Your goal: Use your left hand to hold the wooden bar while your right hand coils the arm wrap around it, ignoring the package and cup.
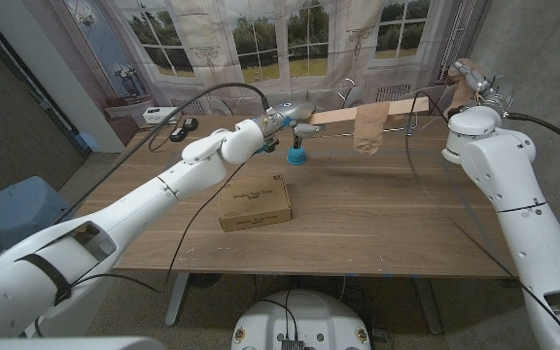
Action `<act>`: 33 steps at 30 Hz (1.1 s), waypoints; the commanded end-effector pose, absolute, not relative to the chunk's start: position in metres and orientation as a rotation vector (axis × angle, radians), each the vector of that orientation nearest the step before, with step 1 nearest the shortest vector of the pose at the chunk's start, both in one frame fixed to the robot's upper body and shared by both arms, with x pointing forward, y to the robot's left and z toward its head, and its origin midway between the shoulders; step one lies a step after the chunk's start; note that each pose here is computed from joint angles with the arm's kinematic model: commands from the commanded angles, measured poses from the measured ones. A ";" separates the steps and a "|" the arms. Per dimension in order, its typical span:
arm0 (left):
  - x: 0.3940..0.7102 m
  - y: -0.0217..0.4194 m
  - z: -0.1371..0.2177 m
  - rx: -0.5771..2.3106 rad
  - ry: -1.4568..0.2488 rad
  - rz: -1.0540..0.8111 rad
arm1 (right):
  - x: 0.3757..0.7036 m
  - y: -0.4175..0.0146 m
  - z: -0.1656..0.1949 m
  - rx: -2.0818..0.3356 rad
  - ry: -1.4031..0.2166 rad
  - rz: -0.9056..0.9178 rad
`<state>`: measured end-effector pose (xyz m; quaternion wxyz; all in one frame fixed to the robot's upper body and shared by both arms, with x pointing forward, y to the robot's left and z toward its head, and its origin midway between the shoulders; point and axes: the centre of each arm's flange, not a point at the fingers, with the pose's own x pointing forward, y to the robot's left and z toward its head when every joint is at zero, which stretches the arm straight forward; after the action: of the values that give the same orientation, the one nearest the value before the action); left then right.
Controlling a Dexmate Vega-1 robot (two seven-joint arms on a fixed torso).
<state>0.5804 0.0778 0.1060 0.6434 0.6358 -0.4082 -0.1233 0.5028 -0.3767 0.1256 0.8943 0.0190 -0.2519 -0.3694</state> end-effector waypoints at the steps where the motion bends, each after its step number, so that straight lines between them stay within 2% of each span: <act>1: 0.580 0.056 0.107 1.735 -0.771 -0.340 | 0.492 -0.379 0.126 0.065 -0.555 -0.790; 16: 0.570 0.080 0.112 1.529 -0.899 -0.309 | 0.503 -0.376 0.114 0.037 -0.503 -0.804; 33: 0.559 0.106 0.125 1.322 -0.985 -0.299 | 0.511 -0.381 0.075 0.023 -0.414 -0.820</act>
<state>0.5651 0.0918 0.1173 0.6456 0.6293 -0.4095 -0.1400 0.5073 -0.3782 0.1005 0.8916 0.0155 -0.2255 -0.3922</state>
